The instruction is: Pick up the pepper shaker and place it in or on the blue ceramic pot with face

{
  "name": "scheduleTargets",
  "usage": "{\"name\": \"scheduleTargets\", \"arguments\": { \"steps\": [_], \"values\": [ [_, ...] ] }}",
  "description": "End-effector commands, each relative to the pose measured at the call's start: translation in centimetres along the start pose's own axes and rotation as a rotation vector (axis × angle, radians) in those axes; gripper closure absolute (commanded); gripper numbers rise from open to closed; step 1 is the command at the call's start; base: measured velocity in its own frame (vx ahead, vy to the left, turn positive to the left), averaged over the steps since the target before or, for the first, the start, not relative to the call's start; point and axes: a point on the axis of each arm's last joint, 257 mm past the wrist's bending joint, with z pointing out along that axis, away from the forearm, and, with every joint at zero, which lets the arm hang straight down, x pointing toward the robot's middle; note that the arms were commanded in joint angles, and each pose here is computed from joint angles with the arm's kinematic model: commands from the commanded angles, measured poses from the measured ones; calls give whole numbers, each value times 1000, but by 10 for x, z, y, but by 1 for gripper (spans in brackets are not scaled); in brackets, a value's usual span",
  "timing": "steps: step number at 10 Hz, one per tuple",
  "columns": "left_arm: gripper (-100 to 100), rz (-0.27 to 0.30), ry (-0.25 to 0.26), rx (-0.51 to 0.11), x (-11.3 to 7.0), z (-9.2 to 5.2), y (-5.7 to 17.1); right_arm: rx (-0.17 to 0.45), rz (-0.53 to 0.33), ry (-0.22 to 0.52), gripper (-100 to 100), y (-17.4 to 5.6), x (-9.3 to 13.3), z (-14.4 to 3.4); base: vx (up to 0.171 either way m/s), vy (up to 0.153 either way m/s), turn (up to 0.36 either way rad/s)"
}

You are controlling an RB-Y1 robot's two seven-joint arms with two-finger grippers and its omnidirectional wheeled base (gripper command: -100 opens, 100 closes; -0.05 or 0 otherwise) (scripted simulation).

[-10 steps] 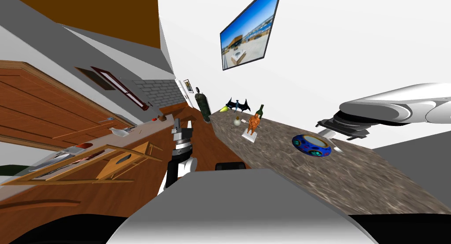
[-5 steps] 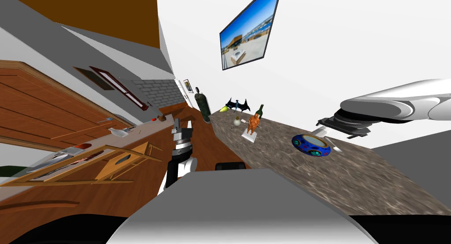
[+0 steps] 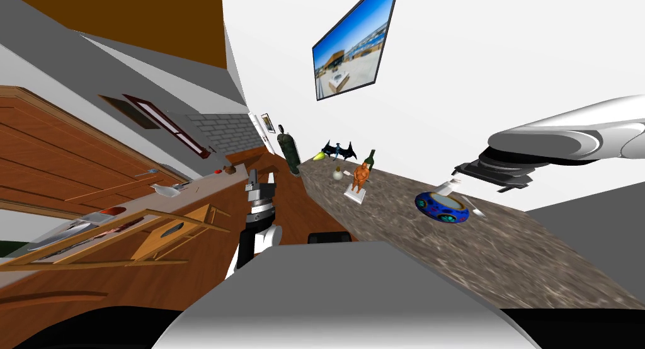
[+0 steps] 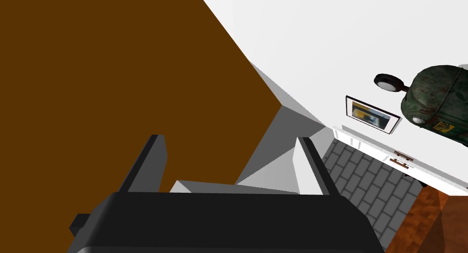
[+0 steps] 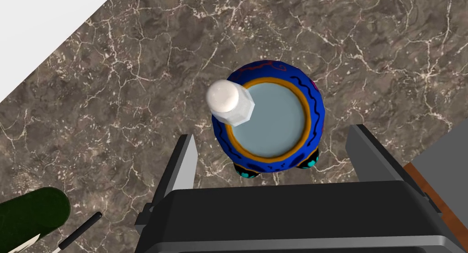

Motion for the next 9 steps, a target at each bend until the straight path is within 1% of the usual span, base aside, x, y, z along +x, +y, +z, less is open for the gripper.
{"name": "scheduleTargets", "arguments": {
  "steps": [1,2,4,5,9],
  "values": [
    [0,0,0,0,0,0,0,-5,-5,-2,-100,-3,1,-12,1,-9,-21],
    [0,0,0,0,0,0,0,1,-6,8,-100,-5,4,-14,1,-10,-14],
    [0,0,0,0,0,0,0,-4,-4,1,-100,-3,2,-12,0,-3,2],
    [0,0,0,0,0,0,0,-3,-4,1,0,-3,2,-12,0,0,0],
    [0,0,0,0,0,0,0,-3,-4,1,0,-3,2,-12,0,0,0]
  ]
}}
